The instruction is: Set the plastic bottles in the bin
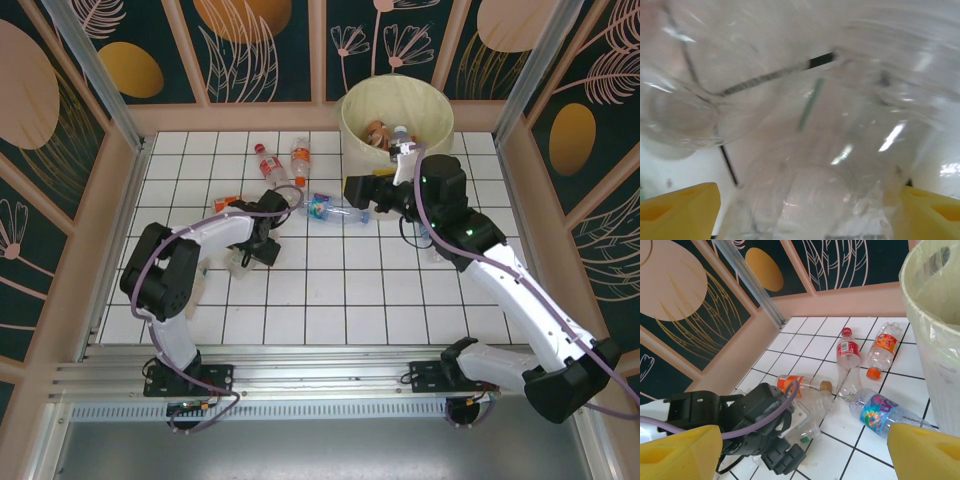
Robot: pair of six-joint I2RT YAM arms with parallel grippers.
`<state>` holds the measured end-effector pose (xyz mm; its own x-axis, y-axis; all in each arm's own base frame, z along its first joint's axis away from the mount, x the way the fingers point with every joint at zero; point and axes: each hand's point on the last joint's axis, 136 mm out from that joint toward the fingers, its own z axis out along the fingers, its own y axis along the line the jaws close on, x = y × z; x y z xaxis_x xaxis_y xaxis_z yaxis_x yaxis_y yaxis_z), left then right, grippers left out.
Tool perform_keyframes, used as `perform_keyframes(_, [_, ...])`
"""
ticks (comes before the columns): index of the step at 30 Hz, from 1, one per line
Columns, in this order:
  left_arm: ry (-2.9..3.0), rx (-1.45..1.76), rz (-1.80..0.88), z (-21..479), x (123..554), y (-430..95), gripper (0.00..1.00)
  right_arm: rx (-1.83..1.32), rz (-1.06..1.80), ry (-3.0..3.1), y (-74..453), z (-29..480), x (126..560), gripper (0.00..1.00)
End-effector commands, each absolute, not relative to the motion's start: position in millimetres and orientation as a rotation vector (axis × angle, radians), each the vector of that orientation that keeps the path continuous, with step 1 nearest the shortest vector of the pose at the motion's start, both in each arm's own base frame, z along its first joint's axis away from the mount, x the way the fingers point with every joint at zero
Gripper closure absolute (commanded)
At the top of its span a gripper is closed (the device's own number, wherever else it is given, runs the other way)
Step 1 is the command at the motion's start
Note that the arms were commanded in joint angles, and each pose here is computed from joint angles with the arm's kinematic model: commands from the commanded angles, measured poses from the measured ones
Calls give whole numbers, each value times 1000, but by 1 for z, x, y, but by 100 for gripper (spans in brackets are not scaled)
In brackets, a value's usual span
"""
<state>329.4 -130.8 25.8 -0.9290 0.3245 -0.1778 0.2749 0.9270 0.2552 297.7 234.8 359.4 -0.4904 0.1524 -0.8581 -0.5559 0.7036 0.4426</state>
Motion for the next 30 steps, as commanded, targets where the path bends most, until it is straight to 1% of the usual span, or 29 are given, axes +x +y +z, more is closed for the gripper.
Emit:
perform_keyframes(1, [2886,413,217,28,334,-146,19,-300,885,1858,232,371,293,13])
perform_keyframes(7, [2907,394,128,31,320,-150,21,-293,879,1862,231,367,294,13])
perform_keyframes(11, [2921,384,75,30,309,-151,24,-292,884,1862,231,366,294,13])
perform_keyframes(14, [2915,376,28,32,305,-154,31,-289,882,1871,231,363,294,13])
perform_keyframes(18, [2903,365,-56,36,299,-160,46,-272,879,1896,229,355,293,14])
perform_keyframes(20, [2869,358,-110,45,299,-164,50,-247,877,1921,227,347,293,14])
perform_keyframes(22, [2825,365,-208,56,300,-174,50,-217,880,1956,225,334,292,14])
perform_keyframes(26, [2631,416,-579,105,300,-216,49,-159,945,2015,225,309,284,15])
perform_keyframes(27, [2554,433,-687,125,301,-228,49,-145,972,2022,226,304,281,15])
perform_keyframes(30, [2402,461,-908,155,292,-249,48,-97,1068,2030,230,299,274,16])
